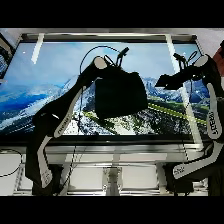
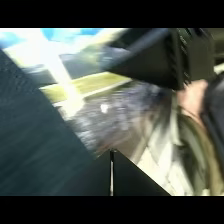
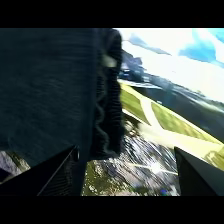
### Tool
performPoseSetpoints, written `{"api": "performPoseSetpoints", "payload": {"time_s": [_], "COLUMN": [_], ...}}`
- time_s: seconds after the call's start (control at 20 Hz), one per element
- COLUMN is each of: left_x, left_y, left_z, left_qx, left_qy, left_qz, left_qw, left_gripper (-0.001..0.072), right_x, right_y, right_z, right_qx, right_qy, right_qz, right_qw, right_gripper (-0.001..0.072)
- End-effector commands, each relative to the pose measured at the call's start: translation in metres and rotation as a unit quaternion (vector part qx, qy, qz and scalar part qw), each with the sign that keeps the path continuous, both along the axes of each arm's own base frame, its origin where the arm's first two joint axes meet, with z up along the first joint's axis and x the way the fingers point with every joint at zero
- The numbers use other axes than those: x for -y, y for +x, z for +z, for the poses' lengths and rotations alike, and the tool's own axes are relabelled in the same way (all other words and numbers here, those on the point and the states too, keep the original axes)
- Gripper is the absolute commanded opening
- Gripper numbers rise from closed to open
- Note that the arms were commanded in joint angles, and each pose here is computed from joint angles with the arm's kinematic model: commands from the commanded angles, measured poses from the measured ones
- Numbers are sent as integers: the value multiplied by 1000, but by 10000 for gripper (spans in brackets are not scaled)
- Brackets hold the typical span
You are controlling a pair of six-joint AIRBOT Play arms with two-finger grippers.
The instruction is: Fold the clothes and pants, and hang the long-sleeved shirts on hangers.
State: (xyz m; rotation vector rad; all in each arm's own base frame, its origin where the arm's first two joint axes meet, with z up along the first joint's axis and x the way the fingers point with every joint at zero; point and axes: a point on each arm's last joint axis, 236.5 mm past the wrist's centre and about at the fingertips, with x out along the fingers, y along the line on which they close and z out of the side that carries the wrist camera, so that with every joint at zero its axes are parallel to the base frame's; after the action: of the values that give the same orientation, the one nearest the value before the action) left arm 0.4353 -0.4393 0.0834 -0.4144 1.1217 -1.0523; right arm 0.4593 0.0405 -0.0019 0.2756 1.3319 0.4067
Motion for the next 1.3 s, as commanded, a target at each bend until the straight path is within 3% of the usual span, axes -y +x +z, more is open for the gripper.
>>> {"api": "performPoseSetpoints", "payload": {"time_s": [0.0,0.15,0.35,0.4,0.5,0.55,0.7,0.9,1.1,1.25], "left_x": [-97,-193,-239,-241,-242,-243,-250,-296,-316,-316], "left_y": [21,29,17,13,10,7,1,-11,-12,-12], "left_z": [-33,-45,-47,-50,-57,-60,-70,-81,-81,-81], "left_qx": [-16,-11,-44,-52,-61,-65,-78,-87,-87,-86], "left_qy": [168,302,328,332,336,338,354,447,485,485], "left_qz": [51,105,124,121,117,115,110,107,110,110], "left_qw": [984,947,936,934,933,932,925,884,863,863], "left_gripper": [24,23,23,24,24,24,24,24,25,25], "right_x": [-40,-78,-99,-103,-107,-104,-58,53,190,261], "right_y": [6,7,-3,-7,-12,-15,-33,-57,-94,-146], "right_z": [-24,-50,-99,-103,-105,-105,-108,-93,-67,-60], "right_qx": [6,-3,-44,-51,-58,-66,-116,-166,-176,-190], "right_qy": [26,51,26,26,23,23,-1,-51,-112,-102], "right_qz": [59,93,115,121,132,134,124,64,-76,-186], "right_qw": [998,994,992,991,989,989,986,983,975,959], "right_gripper": [698,699,675,560,172,30,27,26,26,27]}}
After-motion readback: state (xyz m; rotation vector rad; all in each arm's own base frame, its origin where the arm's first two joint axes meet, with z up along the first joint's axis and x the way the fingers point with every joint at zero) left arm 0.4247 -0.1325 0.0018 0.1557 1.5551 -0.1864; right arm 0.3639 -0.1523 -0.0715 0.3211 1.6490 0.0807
